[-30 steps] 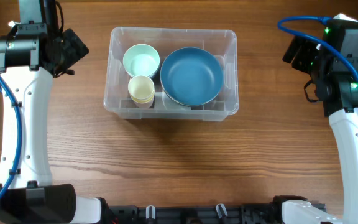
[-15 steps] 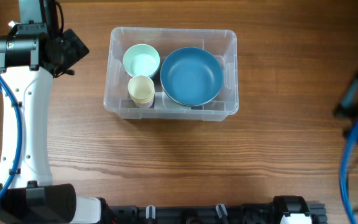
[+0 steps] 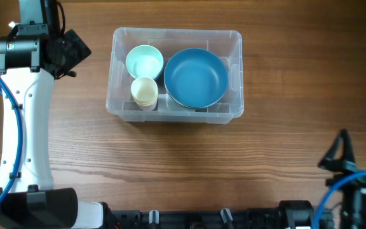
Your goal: Pack container
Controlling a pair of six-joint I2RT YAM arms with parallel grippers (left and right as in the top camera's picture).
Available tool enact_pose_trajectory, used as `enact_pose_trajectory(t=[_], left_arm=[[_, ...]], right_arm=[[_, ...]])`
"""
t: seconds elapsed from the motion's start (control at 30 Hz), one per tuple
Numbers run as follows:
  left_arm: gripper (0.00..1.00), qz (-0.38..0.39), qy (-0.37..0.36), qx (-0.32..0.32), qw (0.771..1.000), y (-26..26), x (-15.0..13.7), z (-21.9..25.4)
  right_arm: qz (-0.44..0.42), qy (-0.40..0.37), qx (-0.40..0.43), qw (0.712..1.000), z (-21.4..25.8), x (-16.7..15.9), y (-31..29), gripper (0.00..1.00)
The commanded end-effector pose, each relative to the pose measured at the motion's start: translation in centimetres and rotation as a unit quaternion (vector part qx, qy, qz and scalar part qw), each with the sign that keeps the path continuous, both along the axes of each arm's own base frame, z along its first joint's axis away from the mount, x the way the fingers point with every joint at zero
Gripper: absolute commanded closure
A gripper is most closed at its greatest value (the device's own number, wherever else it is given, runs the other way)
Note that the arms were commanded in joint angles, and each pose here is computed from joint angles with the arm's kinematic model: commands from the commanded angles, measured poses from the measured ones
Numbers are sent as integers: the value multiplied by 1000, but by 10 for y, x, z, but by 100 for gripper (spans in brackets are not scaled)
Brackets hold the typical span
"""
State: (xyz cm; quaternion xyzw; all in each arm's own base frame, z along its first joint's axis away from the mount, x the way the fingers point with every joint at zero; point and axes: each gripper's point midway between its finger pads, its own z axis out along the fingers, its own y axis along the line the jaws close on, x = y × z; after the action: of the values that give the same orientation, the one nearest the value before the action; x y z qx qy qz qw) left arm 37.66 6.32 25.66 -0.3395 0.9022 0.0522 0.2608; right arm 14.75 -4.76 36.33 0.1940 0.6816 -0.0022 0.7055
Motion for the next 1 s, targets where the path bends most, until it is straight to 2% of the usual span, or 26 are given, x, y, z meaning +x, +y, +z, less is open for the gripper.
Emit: enact_pose_trajectory(t=[0.0,0.1,0.3,0.47,0.67,0.8,0.97], left_arm=[[0,3,-13,6,1000,3,0,10],[0,2,-12,6,1000,3,0,10],[0,2,-13,6,1000,3,0,10],[0,2,-13,6,1000,3,0,10],[0,2,-13,6,1000,3,0,10],[0,2,-12,6,1000,3,0,10],[0,2,-12,6,1000,3,0,10]], right_arm=[[68,-35,-9,997,-25,24,23,0],[115,-52,-27,992,-50,52,40,0],[149,-55,-28,987,-103,83,52,0],[180,-63,-66,979,-130,88,63,0],[191,-32,-104,976,-159,95,67,0],[194,2,-99,976,-187,98,67,0],[191,4,-125,973,-186,98,67,0]])
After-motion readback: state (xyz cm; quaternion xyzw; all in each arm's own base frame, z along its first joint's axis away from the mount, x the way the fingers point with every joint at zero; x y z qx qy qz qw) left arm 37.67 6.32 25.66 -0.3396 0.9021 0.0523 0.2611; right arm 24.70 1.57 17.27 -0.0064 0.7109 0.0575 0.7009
